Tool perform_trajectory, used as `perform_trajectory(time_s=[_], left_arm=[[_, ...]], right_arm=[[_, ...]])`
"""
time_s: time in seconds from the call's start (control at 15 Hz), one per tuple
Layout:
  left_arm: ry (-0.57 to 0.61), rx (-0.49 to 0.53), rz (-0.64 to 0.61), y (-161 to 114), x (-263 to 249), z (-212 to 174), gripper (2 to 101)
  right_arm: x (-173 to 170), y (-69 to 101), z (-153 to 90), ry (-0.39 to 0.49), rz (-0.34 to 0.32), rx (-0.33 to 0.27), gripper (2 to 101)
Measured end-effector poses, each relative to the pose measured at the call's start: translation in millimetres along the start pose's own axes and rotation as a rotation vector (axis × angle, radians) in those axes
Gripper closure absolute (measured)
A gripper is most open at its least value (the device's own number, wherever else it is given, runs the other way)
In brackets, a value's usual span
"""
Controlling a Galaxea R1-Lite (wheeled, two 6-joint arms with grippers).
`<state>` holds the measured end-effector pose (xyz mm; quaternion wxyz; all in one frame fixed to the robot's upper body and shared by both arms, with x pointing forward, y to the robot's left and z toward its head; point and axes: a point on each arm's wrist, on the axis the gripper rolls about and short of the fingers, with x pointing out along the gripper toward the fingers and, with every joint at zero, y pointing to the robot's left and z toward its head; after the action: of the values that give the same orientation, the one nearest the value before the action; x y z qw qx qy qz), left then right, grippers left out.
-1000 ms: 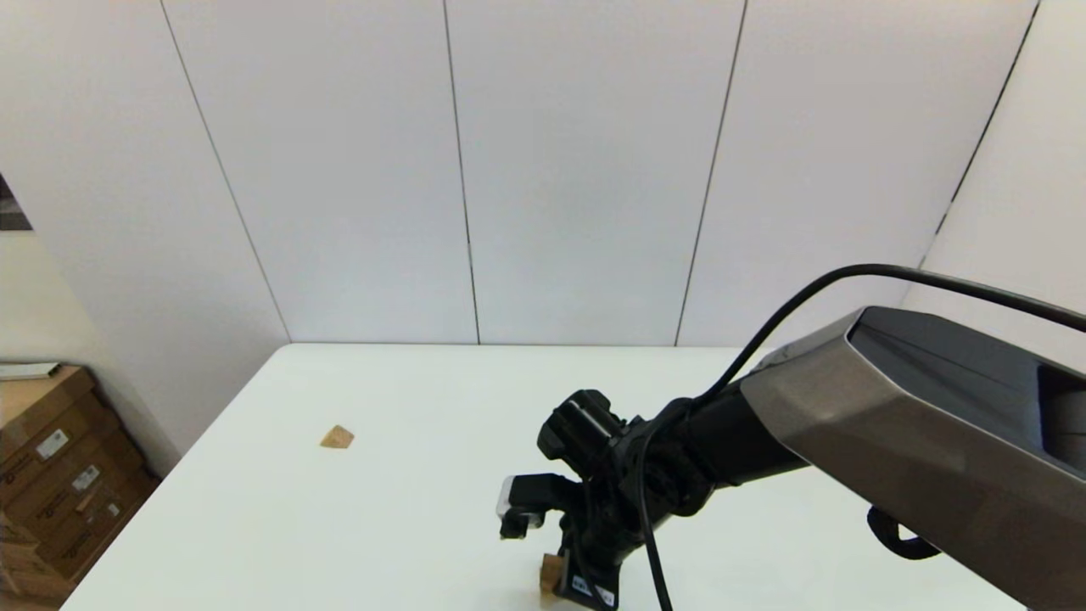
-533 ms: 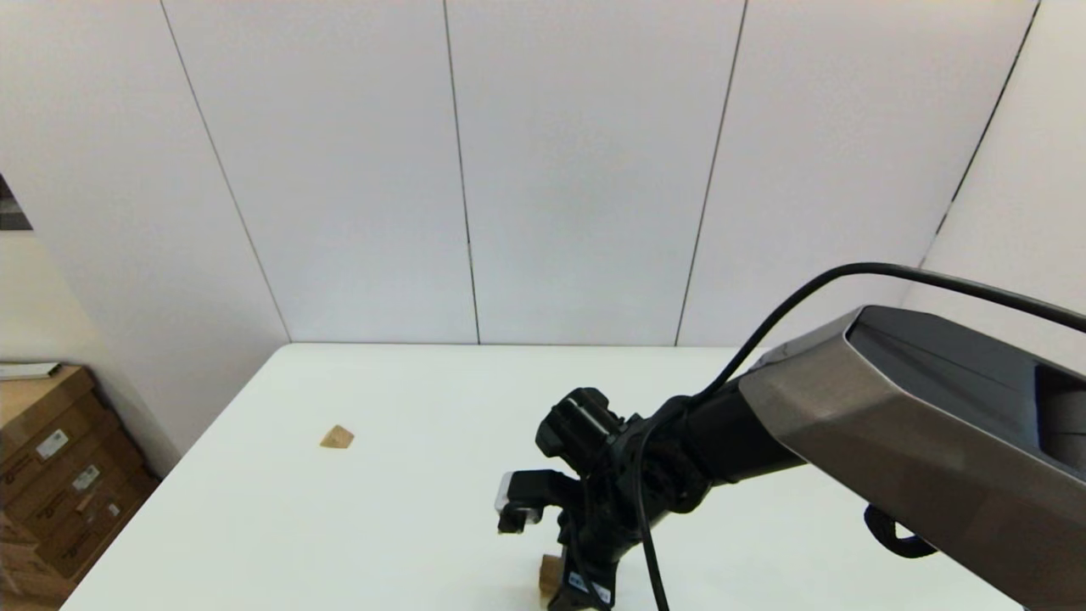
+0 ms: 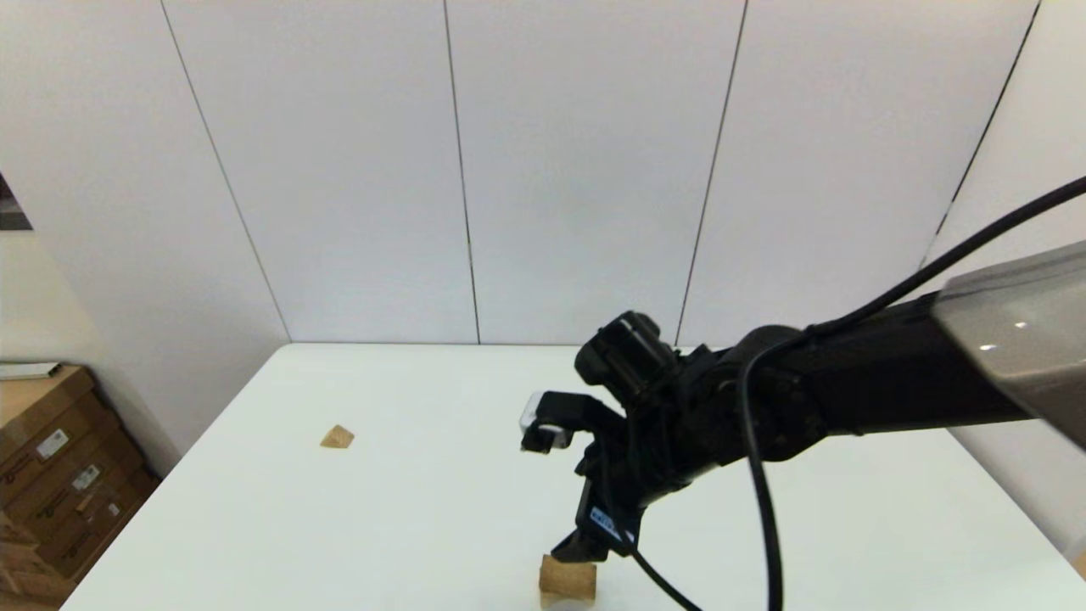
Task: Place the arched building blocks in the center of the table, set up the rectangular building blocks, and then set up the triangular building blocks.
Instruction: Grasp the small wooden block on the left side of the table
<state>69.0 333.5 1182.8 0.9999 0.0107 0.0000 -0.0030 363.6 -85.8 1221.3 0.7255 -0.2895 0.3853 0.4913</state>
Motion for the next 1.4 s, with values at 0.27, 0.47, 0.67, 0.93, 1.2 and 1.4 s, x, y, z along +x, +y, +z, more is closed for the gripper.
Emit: perform_trajectory(time_s=[0.27, 0.47, 0.67, 0.93, 1.2, 1.4], left_arm=[[0.0, 0.0, 0.0, 0.0, 0.0, 0.0, 5.4], [0.0, 0.004, -0.001, 0.0, 0.0, 0.0, 5.4], [0.0, 0.004, 0.0, 0.0, 0.0, 0.0, 5.4], [0.0, 0.006, 0.0, 0.0, 0.0, 0.0, 5.4], [0.0, 0.004, -0.001, 0.0, 0.0, 0.0, 5.4], [0.0, 0.003, -0.001, 0.0, 0.0, 0.0, 5.4]], right_arm=[[-82.8, -4.1, -18.1, -0.123, -0.107, 0.156, 10.8], [-157.8, -4.1, -57.6, -0.232, -0.254, 0.269, 8.8], [-233.1, 15.9, -115.4, -0.351, -0.493, 0.4, 7.3], [-278.4, 87.8, -178.5, -0.448, -0.784, 0.541, 6.2], [-266.1, 160.6, -215.6, -0.504, -0.85, 0.683, 5.4], [-255.0, 192.3, -232.6, -0.553, -0.847, 0.653, 5.2]])
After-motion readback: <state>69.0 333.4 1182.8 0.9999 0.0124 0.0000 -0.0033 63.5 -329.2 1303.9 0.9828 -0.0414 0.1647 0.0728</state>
